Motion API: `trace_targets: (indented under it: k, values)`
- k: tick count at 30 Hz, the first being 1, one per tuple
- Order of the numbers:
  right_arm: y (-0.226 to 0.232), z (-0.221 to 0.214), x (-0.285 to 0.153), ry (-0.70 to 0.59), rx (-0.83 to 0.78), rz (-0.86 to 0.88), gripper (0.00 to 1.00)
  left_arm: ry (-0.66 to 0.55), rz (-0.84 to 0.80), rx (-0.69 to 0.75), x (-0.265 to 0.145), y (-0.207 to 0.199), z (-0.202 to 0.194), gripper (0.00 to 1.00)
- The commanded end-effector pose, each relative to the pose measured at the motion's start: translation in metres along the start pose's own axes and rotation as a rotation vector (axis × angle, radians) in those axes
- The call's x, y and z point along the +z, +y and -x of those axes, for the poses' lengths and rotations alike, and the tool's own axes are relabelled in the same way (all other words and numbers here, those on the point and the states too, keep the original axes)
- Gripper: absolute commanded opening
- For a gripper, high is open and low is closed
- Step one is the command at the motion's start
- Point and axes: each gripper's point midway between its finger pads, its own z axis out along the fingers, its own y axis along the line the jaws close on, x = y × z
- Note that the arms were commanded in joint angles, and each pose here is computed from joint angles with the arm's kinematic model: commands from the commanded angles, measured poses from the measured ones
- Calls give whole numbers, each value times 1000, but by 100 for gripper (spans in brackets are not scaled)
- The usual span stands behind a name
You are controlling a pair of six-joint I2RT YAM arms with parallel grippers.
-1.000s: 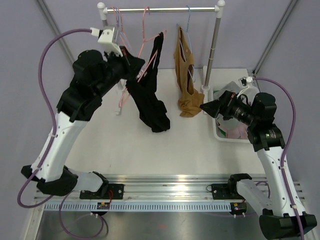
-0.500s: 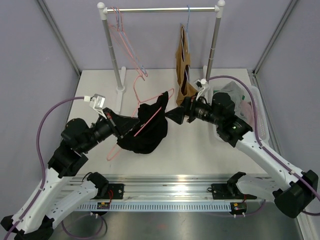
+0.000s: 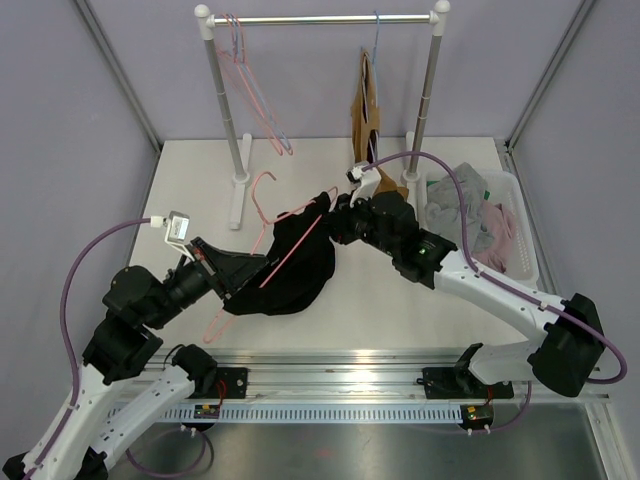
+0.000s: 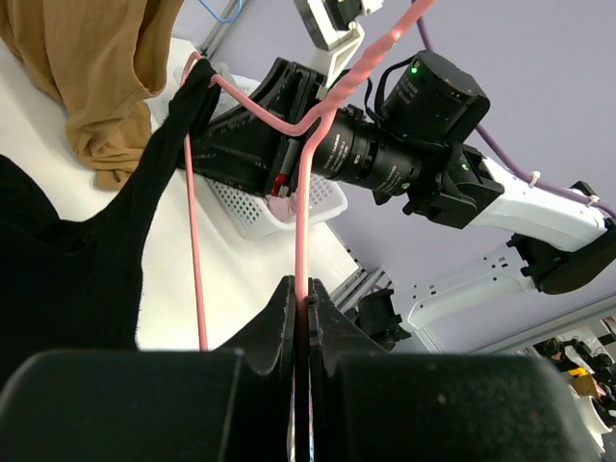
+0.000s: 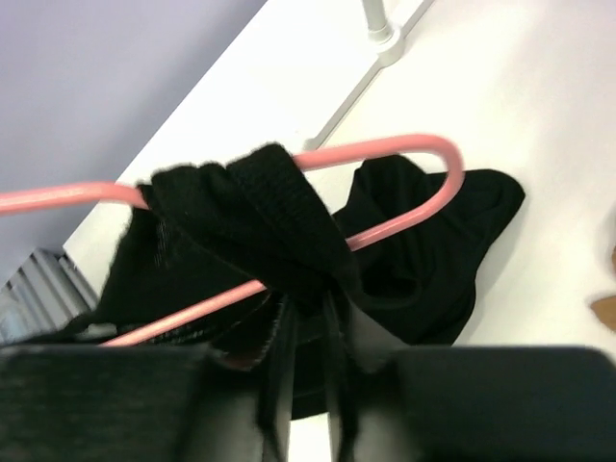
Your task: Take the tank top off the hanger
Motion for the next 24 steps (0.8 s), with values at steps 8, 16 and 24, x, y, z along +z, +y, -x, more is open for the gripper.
trace_targets:
  k: [8, 16, 24]
  values:
    - [-53, 59, -16, -183, -123, -346, 0, 64, 78, 89, -10, 13, -8, 0]
    - [-116, 54, -21, -75, -83, -476, 0, 148, -62, 142, -14, -9, -21, 0]
    - [-93, 25, -39, 62, 38, -208, 0, 74, -368, 187, -10, -62, -6, 0]
